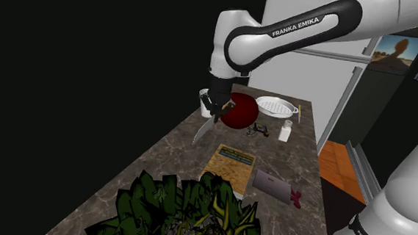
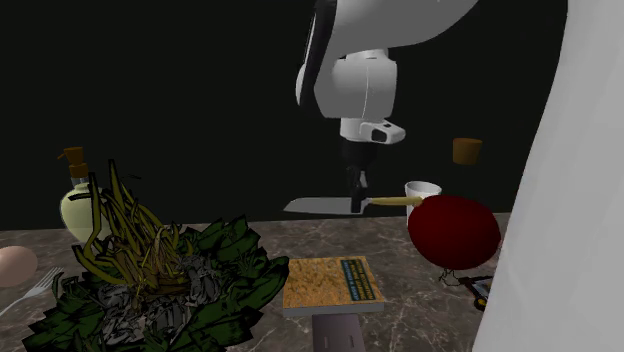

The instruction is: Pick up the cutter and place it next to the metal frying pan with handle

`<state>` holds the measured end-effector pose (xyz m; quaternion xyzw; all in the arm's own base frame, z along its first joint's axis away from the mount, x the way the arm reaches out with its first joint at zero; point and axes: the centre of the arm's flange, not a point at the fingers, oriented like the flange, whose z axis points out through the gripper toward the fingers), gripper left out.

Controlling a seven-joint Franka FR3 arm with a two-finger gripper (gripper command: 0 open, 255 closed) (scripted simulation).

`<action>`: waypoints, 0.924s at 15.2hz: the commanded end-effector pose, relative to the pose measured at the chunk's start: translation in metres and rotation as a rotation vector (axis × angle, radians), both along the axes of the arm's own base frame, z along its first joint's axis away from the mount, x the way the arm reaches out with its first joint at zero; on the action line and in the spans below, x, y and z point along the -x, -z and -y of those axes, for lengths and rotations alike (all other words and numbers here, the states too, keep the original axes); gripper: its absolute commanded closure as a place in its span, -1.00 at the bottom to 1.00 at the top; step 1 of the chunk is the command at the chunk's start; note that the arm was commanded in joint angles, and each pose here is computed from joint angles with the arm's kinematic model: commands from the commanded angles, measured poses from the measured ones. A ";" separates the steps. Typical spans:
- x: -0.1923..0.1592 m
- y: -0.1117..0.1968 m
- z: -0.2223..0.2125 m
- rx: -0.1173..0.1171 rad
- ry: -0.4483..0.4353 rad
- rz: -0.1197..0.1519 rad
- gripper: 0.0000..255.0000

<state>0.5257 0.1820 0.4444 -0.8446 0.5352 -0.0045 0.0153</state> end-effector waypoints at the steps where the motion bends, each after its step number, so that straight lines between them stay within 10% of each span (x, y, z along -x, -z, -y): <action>1: 0.011 -0.002 0.029 -0.001 -0.001 0.001 1.00; 14: 0.075 -0.003 0.188 -0.001 -0.001 0.001 1.00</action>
